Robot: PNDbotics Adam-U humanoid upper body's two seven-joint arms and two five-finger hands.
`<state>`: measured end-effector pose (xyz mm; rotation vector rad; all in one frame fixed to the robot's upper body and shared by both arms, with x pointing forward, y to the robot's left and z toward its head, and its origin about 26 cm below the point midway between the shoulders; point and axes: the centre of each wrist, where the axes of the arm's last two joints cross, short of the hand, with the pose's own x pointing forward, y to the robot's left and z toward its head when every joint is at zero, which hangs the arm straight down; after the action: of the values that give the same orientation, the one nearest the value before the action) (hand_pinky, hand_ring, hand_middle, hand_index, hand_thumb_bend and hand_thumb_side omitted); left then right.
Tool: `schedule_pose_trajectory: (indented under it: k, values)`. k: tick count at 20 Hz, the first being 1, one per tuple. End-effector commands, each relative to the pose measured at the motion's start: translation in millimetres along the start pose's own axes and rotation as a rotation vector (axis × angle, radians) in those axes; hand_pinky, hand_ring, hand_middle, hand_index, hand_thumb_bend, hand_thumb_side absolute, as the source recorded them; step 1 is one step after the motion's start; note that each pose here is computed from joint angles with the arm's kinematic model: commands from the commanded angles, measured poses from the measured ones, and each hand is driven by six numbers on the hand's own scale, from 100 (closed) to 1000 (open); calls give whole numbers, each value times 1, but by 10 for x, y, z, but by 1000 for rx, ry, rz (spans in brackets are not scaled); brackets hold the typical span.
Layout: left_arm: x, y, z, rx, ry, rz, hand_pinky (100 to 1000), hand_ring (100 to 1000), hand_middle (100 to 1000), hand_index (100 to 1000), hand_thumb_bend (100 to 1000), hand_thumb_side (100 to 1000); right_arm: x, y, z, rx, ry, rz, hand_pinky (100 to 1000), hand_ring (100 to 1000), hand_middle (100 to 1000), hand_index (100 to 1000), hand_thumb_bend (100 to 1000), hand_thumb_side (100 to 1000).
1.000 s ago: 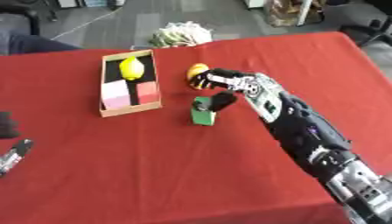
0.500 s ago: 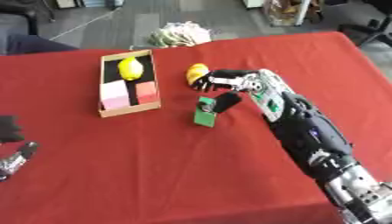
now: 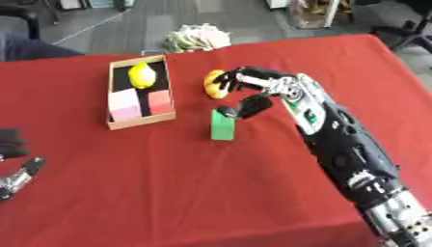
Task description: Pick up objects on the table and place them in the box.
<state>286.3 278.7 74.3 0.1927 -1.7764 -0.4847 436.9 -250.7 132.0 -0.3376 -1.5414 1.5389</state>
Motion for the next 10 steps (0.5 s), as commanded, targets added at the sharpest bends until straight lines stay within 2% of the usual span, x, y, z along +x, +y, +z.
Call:
schedule_pose_trajectory:
  k: [1,5,6,7,9,10]
  values:
    - [31,40,-5,1,-11,-16,739,609,599,768,579,286,59,-123,52,11,-14,42,809,820,812,947,401,304]
    - [30,34,-4,-3,-9,-16,739,609,599,768,578,287,72,13,0,119,-8,84,813,831,823,953,397,225]
    - [30,32,-5,-4,-9,-16,739,609,599,768,578,287,71,47,-17,145,-4,92,813,832,822,953,447,198]
    - [30,29,-5,-5,-9,-15,739,609,599,768,578,288,70,78,-33,167,-1,99,813,833,824,952,399,225]
    - [29,24,-4,-7,-9,-14,739,609,598,768,577,288,70,128,-66,205,2,114,814,834,825,953,435,210]
    - [29,23,-5,-9,-9,-14,739,609,598,768,577,288,68,146,-79,217,5,121,813,834,826,952,401,231]
